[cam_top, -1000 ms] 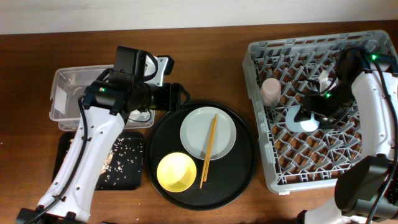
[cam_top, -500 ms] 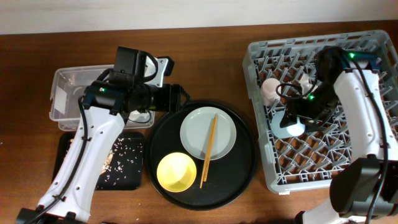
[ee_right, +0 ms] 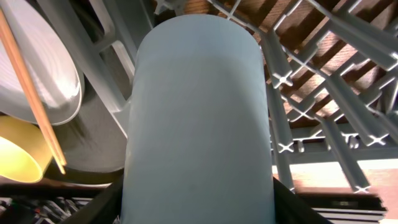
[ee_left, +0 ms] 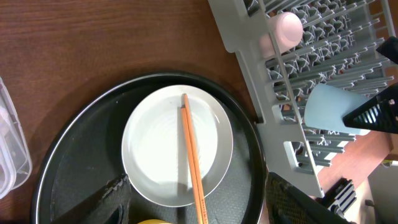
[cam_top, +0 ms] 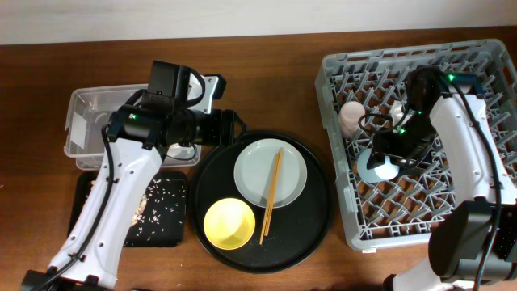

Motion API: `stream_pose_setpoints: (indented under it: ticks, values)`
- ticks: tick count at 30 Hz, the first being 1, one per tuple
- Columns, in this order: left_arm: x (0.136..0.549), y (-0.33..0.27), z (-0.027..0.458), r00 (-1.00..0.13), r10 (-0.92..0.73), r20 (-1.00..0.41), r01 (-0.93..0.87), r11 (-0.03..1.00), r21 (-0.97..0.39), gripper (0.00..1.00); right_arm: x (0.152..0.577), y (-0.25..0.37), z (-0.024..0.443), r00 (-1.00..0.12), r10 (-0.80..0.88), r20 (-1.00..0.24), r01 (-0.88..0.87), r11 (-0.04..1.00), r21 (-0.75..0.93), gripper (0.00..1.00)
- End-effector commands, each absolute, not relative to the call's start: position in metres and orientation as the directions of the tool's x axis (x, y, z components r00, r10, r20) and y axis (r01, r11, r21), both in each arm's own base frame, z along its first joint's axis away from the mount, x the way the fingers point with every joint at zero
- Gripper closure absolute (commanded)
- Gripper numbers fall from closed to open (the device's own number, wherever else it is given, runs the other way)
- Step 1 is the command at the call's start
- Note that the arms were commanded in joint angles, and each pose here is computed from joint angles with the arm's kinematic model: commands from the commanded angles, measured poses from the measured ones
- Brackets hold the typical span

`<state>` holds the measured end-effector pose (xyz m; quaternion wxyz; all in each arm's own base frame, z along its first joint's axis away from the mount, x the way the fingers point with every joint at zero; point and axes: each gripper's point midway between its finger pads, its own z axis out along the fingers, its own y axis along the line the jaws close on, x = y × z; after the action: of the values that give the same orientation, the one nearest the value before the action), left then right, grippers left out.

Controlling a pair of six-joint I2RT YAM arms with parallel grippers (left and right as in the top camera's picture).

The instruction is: Sort waste into correct bins and load items into the dishwasher rack

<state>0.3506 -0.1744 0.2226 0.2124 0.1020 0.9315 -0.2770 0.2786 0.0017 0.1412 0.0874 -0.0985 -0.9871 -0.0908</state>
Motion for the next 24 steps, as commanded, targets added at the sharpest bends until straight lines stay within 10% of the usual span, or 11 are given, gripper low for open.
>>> stream_pose_setpoints:
  ticks: [1,6,16,19,24]
  values:
    - [0.352,-0.173,0.228,-0.883,0.064,-0.466,0.307,0.829,-0.468,0.32,0.276,0.001,0.146,-0.967,0.188,0.172,0.214,0.965,0.154,0.28]
    - [0.352,-0.173,0.228,-0.883,0.064,-0.466,0.307,0.829,-0.468,0.32,0.278,0.005,0.148,-0.968,0.187,0.168,0.216,0.96,0.178,0.2]
    - [0.387,-0.077,0.217,-0.862,-0.214,-0.459,-0.044,0.934,-0.353,0.3,0.262,0.122,0.196,-0.997,-0.004,0.081,0.021,0.948,0.317,0.41]
    - [0.382,-0.021,0.21,-0.848,-0.336,-0.411,-0.197,0.918,-0.344,0.01,0.256,0.205,0.178,-0.995,-0.096,-0.008,-0.093,0.936,0.34,0.52]
    - [0.381,-0.004,0.209,-0.834,-0.373,-0.407,-0.239,0.908,-0.344,0.01,0.255,0.24,0.122,-0.995,-0.022,-0.095,-0.044,0.973,0.229,0.56]
